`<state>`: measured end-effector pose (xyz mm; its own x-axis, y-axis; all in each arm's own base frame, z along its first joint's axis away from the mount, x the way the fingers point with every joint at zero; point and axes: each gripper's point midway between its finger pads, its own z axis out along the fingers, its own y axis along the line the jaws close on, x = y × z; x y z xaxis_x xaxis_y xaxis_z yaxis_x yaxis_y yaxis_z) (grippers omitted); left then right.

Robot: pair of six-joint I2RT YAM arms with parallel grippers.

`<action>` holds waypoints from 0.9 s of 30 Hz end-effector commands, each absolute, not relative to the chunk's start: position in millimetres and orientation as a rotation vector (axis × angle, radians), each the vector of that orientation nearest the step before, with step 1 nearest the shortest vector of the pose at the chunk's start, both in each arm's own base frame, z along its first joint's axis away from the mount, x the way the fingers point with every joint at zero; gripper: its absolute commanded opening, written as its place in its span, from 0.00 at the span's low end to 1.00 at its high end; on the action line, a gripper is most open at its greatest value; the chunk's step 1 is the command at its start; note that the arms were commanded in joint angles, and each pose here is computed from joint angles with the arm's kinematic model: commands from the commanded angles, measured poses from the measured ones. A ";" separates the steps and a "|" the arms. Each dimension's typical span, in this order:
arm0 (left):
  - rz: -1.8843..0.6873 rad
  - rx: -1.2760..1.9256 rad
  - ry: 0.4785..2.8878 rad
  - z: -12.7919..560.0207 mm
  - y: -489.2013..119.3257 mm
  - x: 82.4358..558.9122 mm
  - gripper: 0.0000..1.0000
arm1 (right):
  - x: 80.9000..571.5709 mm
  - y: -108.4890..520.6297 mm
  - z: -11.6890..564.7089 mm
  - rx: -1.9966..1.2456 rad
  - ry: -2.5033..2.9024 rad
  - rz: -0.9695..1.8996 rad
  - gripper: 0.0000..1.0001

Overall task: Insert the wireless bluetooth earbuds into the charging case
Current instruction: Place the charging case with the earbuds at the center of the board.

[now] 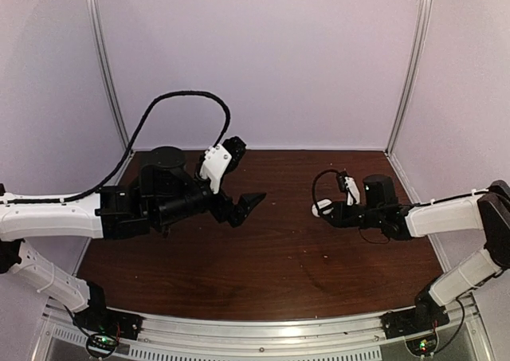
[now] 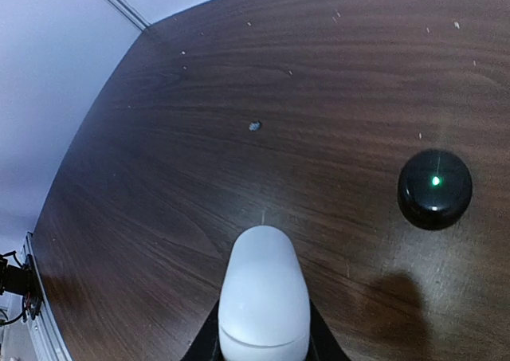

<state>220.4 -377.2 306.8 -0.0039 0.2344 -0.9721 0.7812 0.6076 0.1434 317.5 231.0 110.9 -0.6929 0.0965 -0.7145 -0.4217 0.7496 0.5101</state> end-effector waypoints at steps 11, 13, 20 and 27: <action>-0.616 0.734 1.573 306.9 -356.7 221.9 0.98 | 330.7 228.2 56.7 -0.151 2.303 0.895 0.09; -0.613 0.734 1.577 304.9 -356.3 222.7 0.98 | 330.2 225.8 50.0 -0.149 2.320 0.880 0.08; -0.607 0.738 1.584 299.6 -357.2 223.1 0.98 | 332.1 216.1 34.8 -0.127 2.363 0.840 0.14; -0.591 0.753 1.600 290.4 -361.0 227.6 0.98 | 329.0 203.0 31.7 -0.108 2.391 0.789 0.31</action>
<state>220.6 -360.4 286.5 -0.0883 0.1804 -0.9796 0.7643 0.6430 0.0495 329.2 216.3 37.9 -0.8029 0.1160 -0.5848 -0.2869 0.7846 0.5496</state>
